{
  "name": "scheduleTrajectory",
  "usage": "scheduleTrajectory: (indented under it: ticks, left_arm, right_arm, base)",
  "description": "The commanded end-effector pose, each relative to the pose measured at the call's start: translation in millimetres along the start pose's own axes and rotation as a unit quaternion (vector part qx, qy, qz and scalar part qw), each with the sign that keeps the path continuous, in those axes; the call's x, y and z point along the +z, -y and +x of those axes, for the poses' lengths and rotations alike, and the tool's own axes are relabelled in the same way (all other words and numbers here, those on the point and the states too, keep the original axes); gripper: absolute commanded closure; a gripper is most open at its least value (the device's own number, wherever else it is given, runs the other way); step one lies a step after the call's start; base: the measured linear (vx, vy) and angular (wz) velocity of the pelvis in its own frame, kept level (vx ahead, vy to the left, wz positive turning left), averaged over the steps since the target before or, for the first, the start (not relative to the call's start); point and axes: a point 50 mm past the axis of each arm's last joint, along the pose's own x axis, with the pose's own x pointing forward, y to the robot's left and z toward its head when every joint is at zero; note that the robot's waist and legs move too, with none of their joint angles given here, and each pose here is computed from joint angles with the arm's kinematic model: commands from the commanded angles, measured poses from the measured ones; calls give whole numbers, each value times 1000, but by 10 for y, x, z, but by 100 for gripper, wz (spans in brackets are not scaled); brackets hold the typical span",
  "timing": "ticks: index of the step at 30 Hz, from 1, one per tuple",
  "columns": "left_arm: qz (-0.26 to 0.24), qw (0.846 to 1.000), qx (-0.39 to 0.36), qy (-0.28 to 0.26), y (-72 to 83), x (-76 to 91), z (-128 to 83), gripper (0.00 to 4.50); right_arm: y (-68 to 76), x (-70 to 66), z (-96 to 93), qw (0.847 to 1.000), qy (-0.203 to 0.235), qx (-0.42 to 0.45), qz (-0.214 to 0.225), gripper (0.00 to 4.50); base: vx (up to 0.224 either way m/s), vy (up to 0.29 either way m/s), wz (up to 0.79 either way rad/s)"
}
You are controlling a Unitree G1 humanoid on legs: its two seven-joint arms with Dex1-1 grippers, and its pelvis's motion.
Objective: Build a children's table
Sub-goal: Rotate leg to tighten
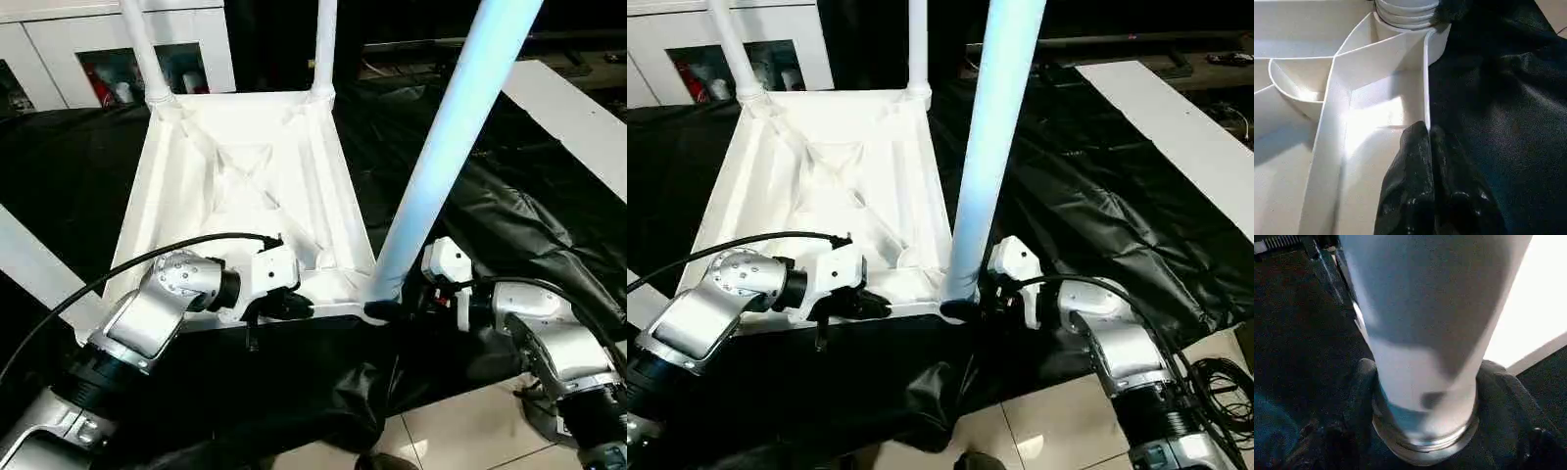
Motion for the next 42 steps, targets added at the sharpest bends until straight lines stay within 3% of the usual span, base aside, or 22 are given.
scheduleTrajectory:
  ticks: [1,7,11,13,16,22,25,30,33,36,41,42]
  left_arm:
    - [-29,999,-33,-26,127,-150,162,450]
    - [-68,997,34,-14,26,-113,391,450]
    - [-103,991,82,-15,-56,-65,556,450]
    - [-131,984,118,-26,-129,-68,637,450]
    - [-143,977,151,-46,-205,-101,688,450]
    - [-140,977,155,-53,-226,-119,698,450]
    - [-123,981,142,-53,-224,-120,682,450]
    - [-97,990,104,-25,-186,-77,602,450]
    - [-82,993,88,-15,-167,-78,546,450]
    - [-61,997,53,-13,-118,-129,422,450]
    - [-28,1000,6,-7,-33,-144,312,450]
    - [-11,999,-32,3,43,-139,265,450]
  right_arm:
    - [-33,-38,39,1000,7,-6,6,188]
    - [79,-140,175,985,41,-154,68,189]
    - [32,-182,347,967,49,-231,100,189]
    - [-3,-175,485,948,45,-293,116,189]
    - [-104,-102,671,940,48,-315,123,189]
    - [-180,-18,723,944,101,-276,152,189]
    - [-170,77,641,946,143,-243,162,120]
    - [-56,129,393,968,115,-195,108,76]
    - [-17,117,229,979,93,-157,91,72]
    - [44,58,-69,992,40,-114,42,72]
    - [59,54,-216,996,15,-86,22,72]
    - [47,67,-236,997,12,-68,20,72]
  base:
    - [0,0,0]
    - [0,0,0]
    - [0,0,0]
    - [0,0,0]
    - [0,0,0]
    - [0,0,0]
    - [0,0,0]
    - [0,0,0]
    - [0,0,0]
    - [37,-6,1]
    - [47,-10,-2]
    - [0,0,0]
